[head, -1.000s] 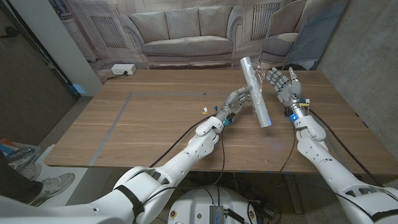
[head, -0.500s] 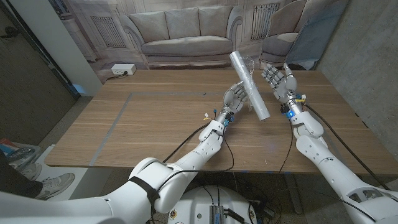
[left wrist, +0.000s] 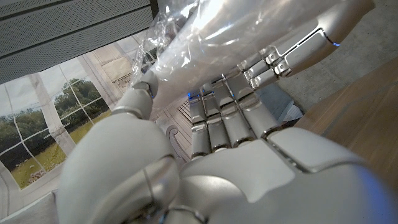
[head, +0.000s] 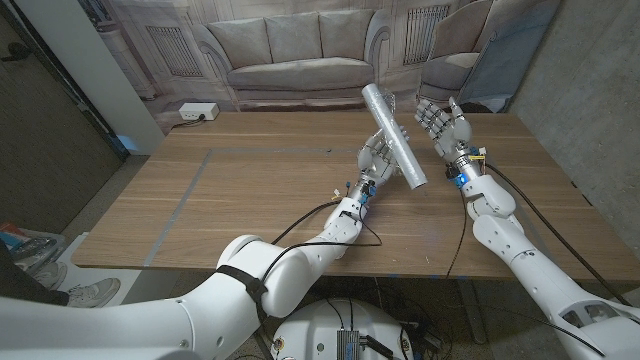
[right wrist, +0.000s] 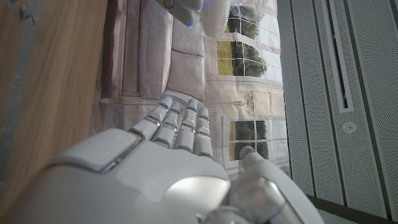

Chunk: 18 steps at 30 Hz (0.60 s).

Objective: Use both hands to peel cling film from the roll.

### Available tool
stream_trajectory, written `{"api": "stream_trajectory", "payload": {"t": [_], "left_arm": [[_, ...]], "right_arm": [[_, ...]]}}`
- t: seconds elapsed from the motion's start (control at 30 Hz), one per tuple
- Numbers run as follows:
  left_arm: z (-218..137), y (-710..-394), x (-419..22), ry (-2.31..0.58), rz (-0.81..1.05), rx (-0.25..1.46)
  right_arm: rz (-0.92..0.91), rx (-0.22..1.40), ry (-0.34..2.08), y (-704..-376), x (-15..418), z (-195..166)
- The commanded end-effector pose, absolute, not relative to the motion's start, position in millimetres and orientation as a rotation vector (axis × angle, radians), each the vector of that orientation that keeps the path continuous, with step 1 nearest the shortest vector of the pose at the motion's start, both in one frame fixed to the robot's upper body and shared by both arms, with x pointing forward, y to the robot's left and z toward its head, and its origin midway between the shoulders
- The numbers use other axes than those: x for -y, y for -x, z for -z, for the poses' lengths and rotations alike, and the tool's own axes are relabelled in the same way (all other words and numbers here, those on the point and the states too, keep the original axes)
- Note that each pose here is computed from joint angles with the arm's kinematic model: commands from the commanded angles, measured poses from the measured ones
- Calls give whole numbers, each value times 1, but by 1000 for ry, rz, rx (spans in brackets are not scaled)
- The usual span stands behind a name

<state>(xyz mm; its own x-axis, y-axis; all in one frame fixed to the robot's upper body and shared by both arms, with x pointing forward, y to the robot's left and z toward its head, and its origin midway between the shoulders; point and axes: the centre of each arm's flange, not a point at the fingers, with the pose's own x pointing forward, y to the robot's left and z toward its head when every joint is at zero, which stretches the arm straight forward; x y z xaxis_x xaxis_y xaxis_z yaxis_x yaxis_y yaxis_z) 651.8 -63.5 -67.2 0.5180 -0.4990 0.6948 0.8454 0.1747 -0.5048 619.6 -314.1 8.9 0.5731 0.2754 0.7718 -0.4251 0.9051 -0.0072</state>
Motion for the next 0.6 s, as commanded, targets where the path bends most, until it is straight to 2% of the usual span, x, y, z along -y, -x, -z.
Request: {"api": "stream_trajectory", "payload": {"t": [0.03, 0.3, 0.6], "left_arm": [[71, -653, 62, 1038, 985, 405], [76, -652, 60, 1021, 988, 414], [82, -650, 70, 1123, 999, 350]], "right_arm": [[-420, 867, -170, -621, 303, -18], [-426, 871, -174, -621, 299, -20], [-426, 869, -174, -622, 298, -20]]}}
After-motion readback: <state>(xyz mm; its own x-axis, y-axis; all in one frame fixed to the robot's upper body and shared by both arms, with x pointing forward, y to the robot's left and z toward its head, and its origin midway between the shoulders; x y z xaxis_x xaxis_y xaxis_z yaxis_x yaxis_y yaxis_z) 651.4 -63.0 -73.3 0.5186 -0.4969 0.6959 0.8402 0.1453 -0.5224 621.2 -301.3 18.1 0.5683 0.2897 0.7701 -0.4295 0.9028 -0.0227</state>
